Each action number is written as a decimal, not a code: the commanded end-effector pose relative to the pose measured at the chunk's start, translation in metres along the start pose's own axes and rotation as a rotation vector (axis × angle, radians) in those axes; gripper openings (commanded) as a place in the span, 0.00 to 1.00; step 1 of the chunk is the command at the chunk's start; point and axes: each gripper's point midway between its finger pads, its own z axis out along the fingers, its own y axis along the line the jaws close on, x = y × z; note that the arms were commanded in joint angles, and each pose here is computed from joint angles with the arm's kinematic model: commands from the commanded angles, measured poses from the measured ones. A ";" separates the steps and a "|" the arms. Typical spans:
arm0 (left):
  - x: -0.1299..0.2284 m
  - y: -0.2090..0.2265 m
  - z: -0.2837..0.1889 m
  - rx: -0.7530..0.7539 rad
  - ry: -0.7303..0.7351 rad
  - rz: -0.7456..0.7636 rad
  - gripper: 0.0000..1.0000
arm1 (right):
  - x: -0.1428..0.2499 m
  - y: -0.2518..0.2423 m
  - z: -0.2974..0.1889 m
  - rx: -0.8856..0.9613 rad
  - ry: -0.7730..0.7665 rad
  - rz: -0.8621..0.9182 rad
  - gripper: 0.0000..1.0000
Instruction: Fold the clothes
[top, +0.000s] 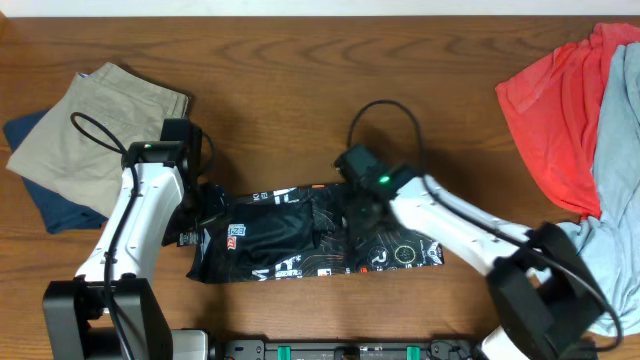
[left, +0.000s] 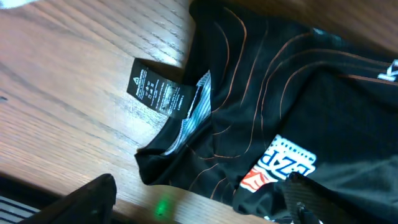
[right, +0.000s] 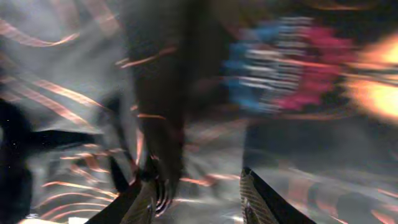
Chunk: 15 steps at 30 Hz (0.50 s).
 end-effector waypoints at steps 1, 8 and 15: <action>0.004 -0.002 0.002 0.017 0.018 0.048 0.90 | -0.028 -0.031 -0.039 0.067 -0.135 0.046 0.43; 0.001 -0.003 0.002 0.019 0.008 0.096 0.91 | -0.026 -0.076 -0.071 0.101 -0.151 0.161 0.50; 0.004 -0.001 0.018 -0.013 0.071 0.124 0.91 | -0.016 -0.088 -0.070 0.124 -0.104 0.188 0.50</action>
